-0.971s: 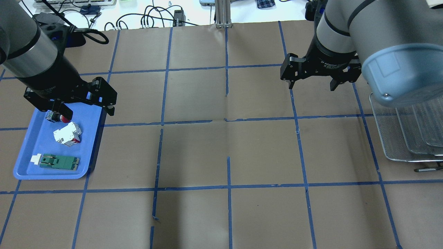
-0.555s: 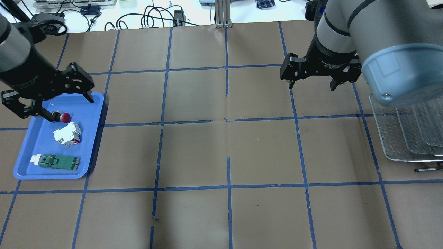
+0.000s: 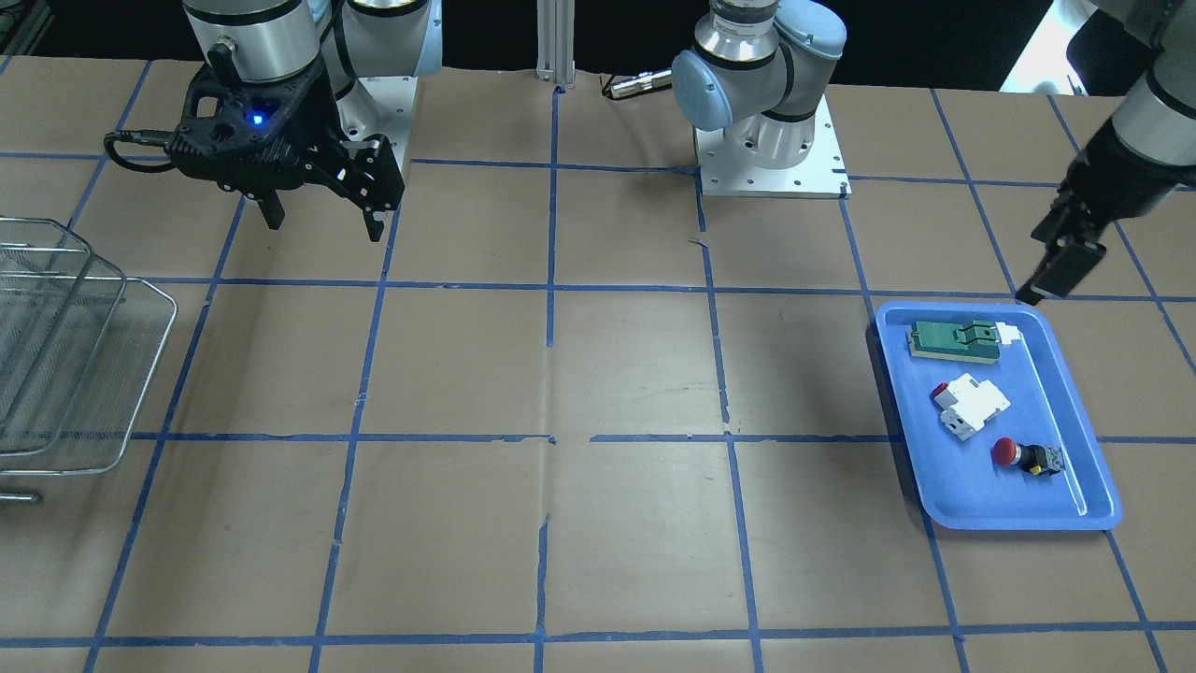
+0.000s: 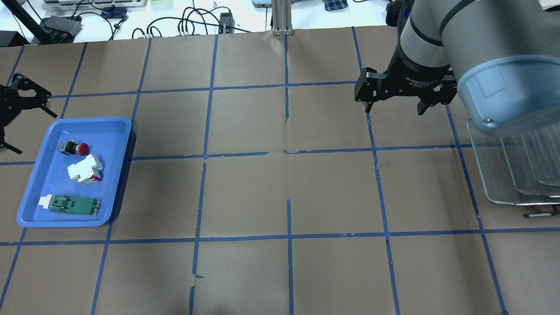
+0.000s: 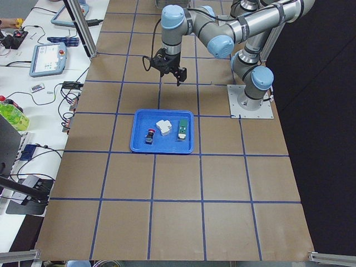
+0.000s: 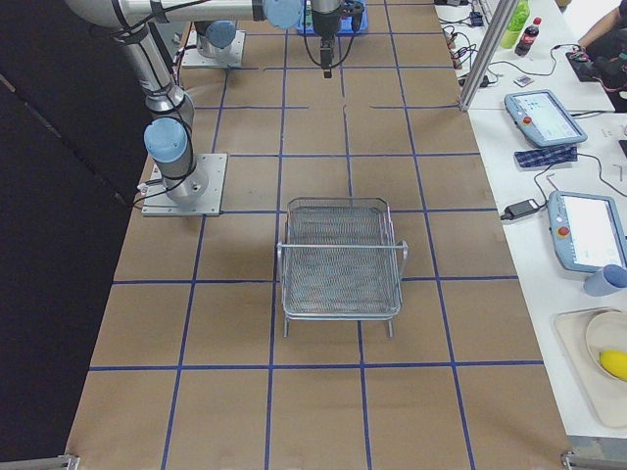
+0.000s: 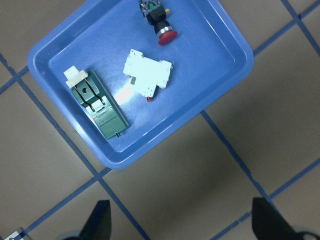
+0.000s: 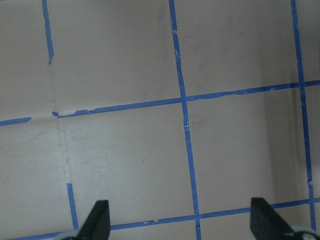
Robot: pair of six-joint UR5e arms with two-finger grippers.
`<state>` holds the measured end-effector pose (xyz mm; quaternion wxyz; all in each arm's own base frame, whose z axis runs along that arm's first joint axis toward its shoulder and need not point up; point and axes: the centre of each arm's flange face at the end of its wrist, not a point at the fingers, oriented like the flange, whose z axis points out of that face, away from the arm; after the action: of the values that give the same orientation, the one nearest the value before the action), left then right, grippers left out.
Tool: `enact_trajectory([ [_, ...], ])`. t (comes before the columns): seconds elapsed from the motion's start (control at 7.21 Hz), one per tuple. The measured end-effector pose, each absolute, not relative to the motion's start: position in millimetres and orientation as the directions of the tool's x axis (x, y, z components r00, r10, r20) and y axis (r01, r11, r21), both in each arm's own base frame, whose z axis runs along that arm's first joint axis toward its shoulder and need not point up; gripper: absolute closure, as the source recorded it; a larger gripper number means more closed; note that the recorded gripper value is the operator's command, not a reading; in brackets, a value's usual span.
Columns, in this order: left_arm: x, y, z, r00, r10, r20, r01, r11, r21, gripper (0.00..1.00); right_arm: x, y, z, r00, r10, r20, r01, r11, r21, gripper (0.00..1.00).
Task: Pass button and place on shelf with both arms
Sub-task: 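Move the left gripper above the red push button and align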
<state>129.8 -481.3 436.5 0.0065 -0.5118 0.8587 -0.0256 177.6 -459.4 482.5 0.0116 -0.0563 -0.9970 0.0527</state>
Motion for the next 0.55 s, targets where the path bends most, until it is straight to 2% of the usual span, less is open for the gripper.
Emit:
enact_trajectory([
  [0.55, 215.4, -521.6, 349.5, -0.334, -0.942, 0.015, -0.942, 0.333, -0.047, 0.0, 176.7, -457.0, 485.6, -0.994, 0.108, 0.023, 0.105, 0.988, -0.112, 0.0],
])
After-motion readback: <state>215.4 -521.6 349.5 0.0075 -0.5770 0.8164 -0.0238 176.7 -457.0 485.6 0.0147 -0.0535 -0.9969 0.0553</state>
